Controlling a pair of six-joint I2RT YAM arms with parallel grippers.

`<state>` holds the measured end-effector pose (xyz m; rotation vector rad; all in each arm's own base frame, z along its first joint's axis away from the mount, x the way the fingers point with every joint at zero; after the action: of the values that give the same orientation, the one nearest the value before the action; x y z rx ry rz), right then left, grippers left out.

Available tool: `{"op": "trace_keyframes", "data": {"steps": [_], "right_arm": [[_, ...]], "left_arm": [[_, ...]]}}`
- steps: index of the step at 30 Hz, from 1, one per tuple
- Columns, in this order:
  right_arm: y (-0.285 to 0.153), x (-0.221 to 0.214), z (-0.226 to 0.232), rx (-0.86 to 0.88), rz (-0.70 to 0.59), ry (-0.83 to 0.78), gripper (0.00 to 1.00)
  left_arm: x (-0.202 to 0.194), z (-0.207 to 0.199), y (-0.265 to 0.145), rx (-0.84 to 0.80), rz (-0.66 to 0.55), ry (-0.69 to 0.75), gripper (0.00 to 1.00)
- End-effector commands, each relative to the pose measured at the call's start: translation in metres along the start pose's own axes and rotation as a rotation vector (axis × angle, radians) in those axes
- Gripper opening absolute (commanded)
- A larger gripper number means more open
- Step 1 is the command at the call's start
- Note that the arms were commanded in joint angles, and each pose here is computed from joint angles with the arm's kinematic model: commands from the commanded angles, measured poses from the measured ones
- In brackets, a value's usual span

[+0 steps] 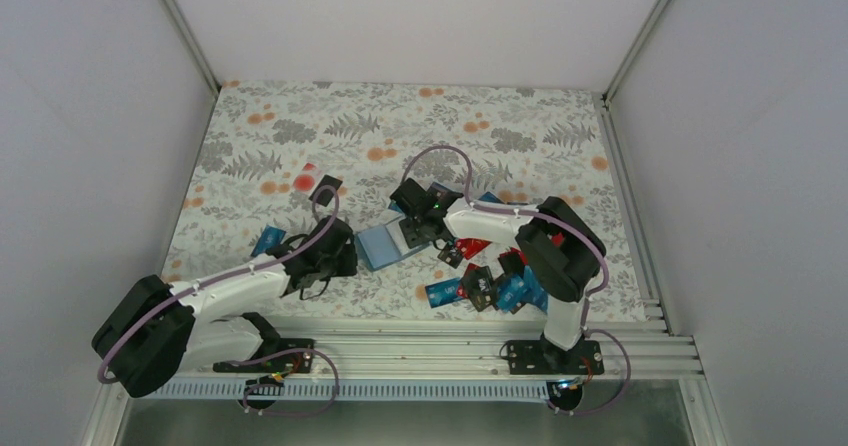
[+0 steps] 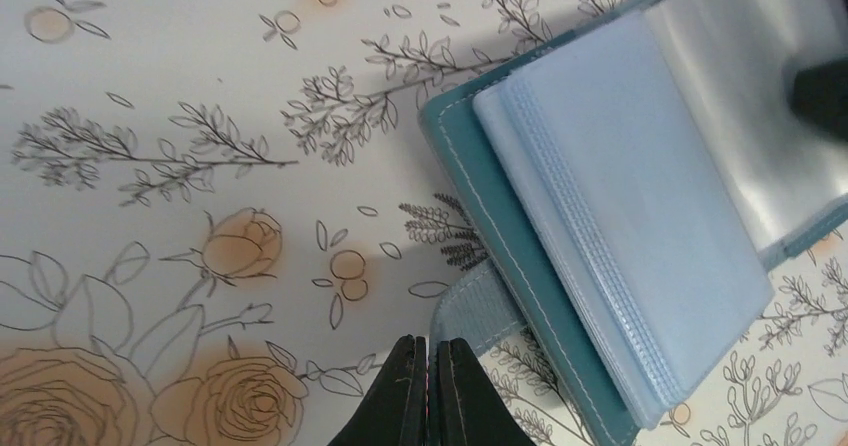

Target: Put the credit cards into the card holder

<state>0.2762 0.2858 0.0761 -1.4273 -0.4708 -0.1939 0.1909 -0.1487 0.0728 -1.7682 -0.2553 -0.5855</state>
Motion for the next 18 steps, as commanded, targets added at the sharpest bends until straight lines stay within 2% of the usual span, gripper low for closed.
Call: {"op": "trace_keyframes", "data": {"steps": [1, 9, 15, 18], "right_arm": [[0.003, -0.011, -0.006, 0.024, 0.029, 0.005, 0.57], [0.007, -0.031, -0.001, 0.115, 0.107, 0.023, 0.55], [-0.003, -0.040, 0.004, 0.202, 0.151, 0.055, 0.54], [-0.010, -0.041, 0.007, 0.236, 0.161, 0.071, 0.54]], "left_arm": [[0.006, 0.006, -0.003, 0.083, -0.003, 0.026, 0.02], [0.018, 0.021, 0.007, 0.261, 0.032, 0.055, 0.03], [0.038, 0.031, 0.013, 0.389, 0.065, 0.011, 0.06], [0.048, 0.028, 0.012, 0.397, 0.061, -0.010, 0.13]]}}
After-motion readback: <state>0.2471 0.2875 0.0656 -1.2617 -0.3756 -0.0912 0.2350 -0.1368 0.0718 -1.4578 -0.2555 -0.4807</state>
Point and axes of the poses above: each gripper's point midway between its finger pads, its own y axis out along the fingers, its own z axis along the line the jaws close on, x = y × z, the point moved 5 cm from there along -y, back along the fingers, and after that the axes turned 14 degrees about y, right-handed, at the moved point
